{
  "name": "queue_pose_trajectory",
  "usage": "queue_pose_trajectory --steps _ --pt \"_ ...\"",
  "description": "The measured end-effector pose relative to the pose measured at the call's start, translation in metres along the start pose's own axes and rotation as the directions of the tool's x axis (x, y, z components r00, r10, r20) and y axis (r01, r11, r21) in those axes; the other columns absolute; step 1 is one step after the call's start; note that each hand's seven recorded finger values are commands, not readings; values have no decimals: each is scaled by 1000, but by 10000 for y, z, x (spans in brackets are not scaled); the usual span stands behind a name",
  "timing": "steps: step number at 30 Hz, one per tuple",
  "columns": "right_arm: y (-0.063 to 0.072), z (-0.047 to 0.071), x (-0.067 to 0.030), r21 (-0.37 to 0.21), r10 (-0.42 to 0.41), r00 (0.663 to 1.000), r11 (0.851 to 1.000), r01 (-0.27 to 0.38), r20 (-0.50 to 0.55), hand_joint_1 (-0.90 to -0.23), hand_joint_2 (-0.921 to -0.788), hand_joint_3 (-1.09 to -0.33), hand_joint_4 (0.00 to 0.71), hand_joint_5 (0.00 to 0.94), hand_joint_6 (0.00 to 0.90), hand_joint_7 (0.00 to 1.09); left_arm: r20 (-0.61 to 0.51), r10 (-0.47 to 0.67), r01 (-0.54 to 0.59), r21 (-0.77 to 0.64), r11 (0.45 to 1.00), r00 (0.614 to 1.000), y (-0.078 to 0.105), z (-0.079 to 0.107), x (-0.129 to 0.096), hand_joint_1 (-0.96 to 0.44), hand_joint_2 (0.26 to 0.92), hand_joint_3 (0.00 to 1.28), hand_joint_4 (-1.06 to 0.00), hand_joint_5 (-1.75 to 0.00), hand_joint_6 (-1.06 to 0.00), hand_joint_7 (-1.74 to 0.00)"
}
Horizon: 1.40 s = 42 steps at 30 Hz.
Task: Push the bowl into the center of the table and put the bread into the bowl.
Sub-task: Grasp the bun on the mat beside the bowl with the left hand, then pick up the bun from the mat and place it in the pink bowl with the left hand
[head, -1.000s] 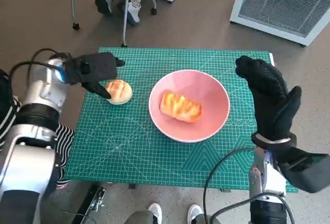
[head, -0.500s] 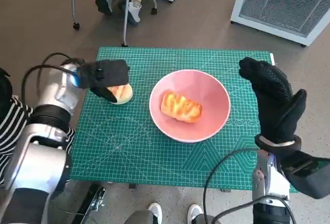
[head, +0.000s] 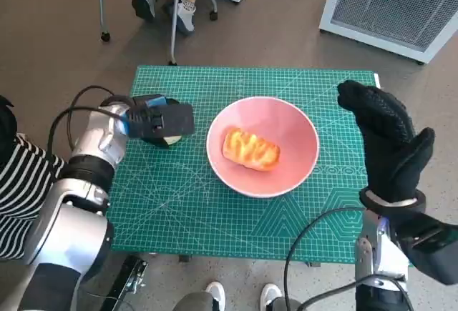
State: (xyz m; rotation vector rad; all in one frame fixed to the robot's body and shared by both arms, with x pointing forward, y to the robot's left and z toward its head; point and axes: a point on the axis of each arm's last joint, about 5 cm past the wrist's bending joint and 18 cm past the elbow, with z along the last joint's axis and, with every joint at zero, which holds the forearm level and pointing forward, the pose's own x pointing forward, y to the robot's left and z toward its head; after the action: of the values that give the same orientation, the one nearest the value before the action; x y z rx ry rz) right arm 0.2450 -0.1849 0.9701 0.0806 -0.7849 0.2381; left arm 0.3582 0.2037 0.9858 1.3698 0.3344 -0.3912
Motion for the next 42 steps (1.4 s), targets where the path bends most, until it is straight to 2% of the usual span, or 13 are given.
queue_pose_trajectory --steps 3,11,30,38,42 --pt "0 0 0 0 0 1000 1000 0 0 -710 -921 -721 178 2 84 412 5 12 -12 6 1000 1000 -14 -1 2 8 917 30 -792 -1103 -626 -1020" --pt "0 -4 -2 0 0 1000 1000 0 -1 -711 -921 -721 179 2 83 414 5 18 -18 20 1000 1000 -36 -3 6 1 917 24 -787 -1158 -653 -1030" --pt "4 -22 -4 2 0 1000 1000 0 -6 -706 -921 -720 184 4 82 417 31 47 -46 -14 999 998 -8 -30 -10 1 915 16 -795 -1095 -661 -1081" --pt "4 -21 -3 2 0 1000 1000 0 -3 -706 -921 -721 185 4 82 417 95 118 -110 -85 990 988 149 -43 -63 1 912 6 -817 -1043 -670 -1100" --pt "6 -21 -2 2 1 1000 1000 -1 -2 -706 -921 -721 185 3 81 418 176 194 -171 -136 976 965 296 -3 -116 1 911 5 -823 -1024 -669 -1113"
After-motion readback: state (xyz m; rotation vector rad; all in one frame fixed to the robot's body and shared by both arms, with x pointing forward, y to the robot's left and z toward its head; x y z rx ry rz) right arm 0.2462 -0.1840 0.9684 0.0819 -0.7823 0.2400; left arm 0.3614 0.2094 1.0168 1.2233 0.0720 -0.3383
